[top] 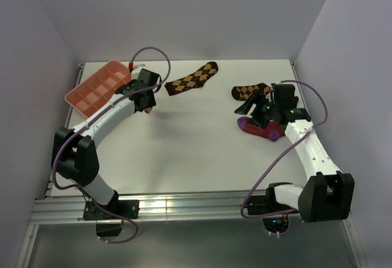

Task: Roll the socks
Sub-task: Place the sock in the storage box.

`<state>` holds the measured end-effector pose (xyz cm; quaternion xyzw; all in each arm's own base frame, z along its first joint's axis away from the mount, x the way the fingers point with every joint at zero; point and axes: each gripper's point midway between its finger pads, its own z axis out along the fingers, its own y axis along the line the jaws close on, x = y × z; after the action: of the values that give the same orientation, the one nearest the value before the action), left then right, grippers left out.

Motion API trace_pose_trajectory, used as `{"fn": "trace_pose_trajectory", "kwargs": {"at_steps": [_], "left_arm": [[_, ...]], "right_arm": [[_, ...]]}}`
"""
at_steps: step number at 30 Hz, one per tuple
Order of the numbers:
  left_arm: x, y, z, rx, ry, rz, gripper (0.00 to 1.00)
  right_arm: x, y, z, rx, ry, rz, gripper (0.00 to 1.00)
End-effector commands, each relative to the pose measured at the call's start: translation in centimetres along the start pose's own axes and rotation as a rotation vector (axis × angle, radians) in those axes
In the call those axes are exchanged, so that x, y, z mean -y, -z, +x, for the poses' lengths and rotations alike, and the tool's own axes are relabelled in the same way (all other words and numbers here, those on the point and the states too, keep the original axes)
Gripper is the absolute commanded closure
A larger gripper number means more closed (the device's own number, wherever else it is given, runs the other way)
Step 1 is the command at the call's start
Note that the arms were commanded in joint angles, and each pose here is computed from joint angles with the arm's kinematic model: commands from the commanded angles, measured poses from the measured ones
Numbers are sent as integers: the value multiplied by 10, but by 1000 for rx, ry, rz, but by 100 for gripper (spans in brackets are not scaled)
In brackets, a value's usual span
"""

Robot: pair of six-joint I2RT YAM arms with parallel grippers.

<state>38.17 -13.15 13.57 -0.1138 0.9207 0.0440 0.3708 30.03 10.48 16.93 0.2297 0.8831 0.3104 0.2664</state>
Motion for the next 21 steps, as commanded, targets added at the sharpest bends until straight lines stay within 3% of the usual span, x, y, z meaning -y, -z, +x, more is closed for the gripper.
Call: {"fn": "trace_pose_trajectory", "kwargs": {"at_steps": [1, 8, 15, 21], "left_arm": [[-34, 26, -61, 131, 56, -85, 100], [-123, 31, -108, 224, 159, -299, 100], [-186, 11, -99, 190, 261, -468, 100], [-206, -16, -84, 144, 302, -516, 99]], "right_arm": [[-14, 13, -2, 30, 51, -64, 21], [-21, 12, 3, -5, 52, -107, 21], [-21, 10, 4, -19, 54, -122, 22], [-19, 8, 8, -28, 54, -127, 22]]}}
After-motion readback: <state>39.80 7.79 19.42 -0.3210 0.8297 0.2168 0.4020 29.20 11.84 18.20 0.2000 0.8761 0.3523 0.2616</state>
